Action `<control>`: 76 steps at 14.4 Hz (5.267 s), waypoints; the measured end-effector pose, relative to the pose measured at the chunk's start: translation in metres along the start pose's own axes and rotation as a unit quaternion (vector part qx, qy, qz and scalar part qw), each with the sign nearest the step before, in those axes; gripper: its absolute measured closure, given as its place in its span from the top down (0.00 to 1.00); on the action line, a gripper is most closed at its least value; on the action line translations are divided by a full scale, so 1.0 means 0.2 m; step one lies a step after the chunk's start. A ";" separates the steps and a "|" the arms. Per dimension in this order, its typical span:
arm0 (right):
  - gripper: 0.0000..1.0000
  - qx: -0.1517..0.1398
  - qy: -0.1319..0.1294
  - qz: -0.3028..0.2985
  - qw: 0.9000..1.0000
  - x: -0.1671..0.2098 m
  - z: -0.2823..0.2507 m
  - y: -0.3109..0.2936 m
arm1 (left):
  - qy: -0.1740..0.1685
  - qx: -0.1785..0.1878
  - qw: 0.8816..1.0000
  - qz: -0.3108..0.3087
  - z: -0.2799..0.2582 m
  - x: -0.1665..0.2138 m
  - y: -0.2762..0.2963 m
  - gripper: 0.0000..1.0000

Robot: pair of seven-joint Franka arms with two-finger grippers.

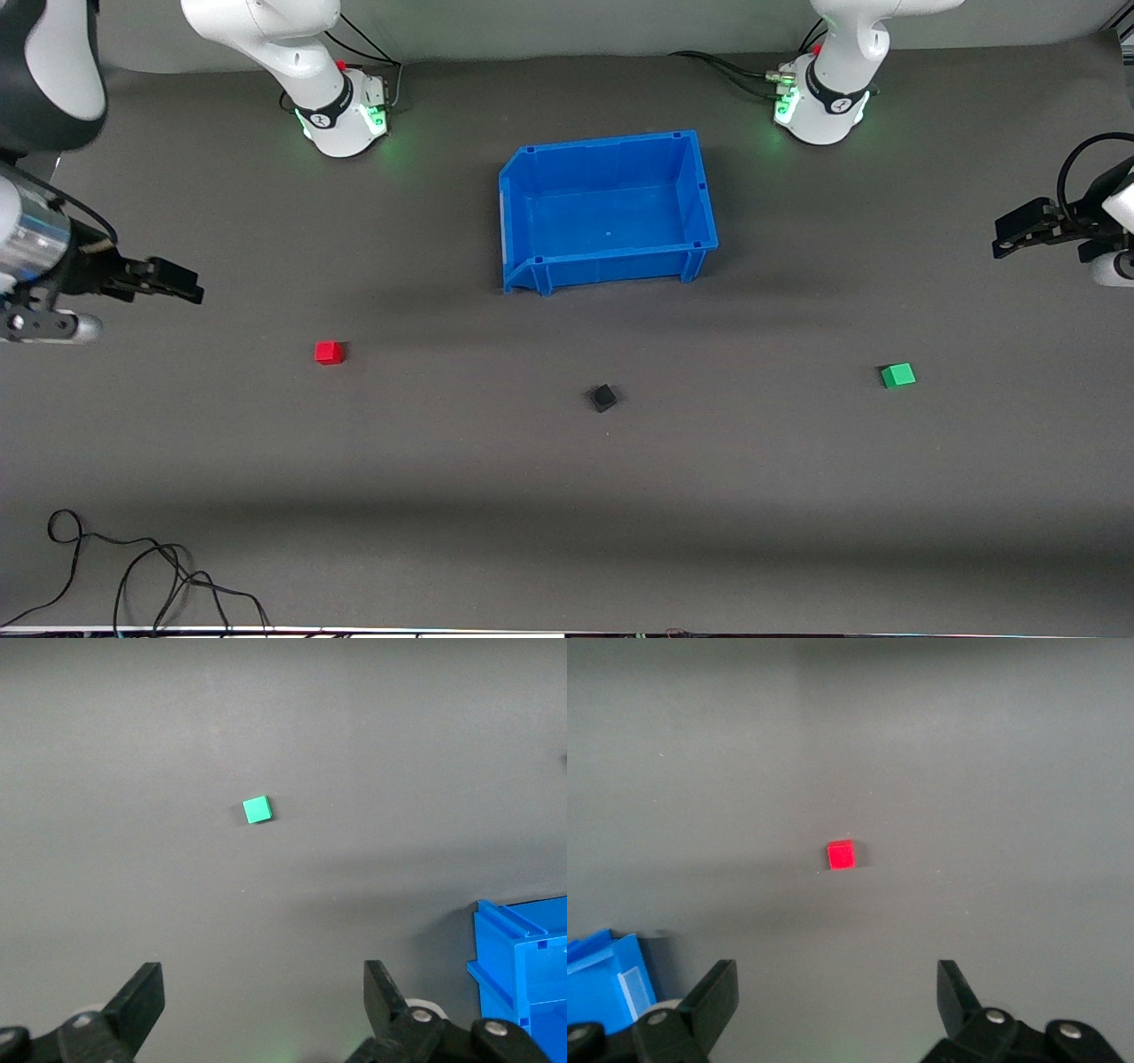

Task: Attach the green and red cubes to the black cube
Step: 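Reach the right gripper toward the red cube, then lower the right gripper and close it on the red cube, then carry the red cube toward the black cube while the left gripper reaches the green cube, then close the left gripper on the green cube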

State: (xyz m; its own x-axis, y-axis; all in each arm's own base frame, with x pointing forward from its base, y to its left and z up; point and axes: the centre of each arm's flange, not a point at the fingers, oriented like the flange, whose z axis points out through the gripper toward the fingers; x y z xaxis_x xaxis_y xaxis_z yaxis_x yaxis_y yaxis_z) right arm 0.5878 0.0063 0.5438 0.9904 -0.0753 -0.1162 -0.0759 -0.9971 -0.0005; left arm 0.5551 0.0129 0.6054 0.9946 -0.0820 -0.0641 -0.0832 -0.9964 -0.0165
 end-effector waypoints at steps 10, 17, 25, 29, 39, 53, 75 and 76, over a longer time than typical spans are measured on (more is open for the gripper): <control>0.96 -0.003 -0.073 -0.021 0.997 0.27 0.77 -0.05 | 0.000 0.007 1.000 0.000 0.00 0.00 -0.01 1.00; 0.89 -0.013 -0.118 -0.032 0.992 0.27 1.36 -0.12 | 0.000 0.008 1.000 0.000 0.00 0.00 -0.01 1.00; 0.83 -0.021 -0.126 -0.039 0.991 0.29 1.74 -0.16 | 0.000 0.012 1.000 0.000 0.00 0.00 -0.01 1.00; 0.70 -0.021 -0.119 -0.039 0.992 0.28 1.77 -0.16 | -0.001 0.020 1.000 0.000 0.00 0.00 -0.02 1.00; 0.40 -0.005 -0.106 0.017 0.994 0.26 1.77 -0.16 | -0.008 0.020 0.998 -0.053 0.04 0.01 -0.13 1.00; 0.40 0.030 -0.101 0.404 0.909 0.37 1.32 -1.14 | -0.079 0.054 0.765 -0.637 0.93 0.37 -0.42 1.00; 0.40 0.180 -0.113 0.665 0.716 0.41 1.79 -2.06 | -0.001 0.034 0.582 -0.812 2.11 0.28 -0.24 0.98; 0.40 0.182 -0.114 0.665 0.716 0.41 1.80 -2.08 | 0.001 0.036 0.585 -0.810 2.12 0.27 -0.24 0.92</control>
State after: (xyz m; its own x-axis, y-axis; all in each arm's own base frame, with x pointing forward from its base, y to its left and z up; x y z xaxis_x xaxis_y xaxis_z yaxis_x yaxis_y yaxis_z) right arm 0.6584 0.4190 0.1773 -0.0267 -0.9100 -0.4138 -0.9996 0.0260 0.0073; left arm 0.5862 0.0654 0.1793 -0.2286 0.9689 0.0944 0.9667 0.2374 -0.0955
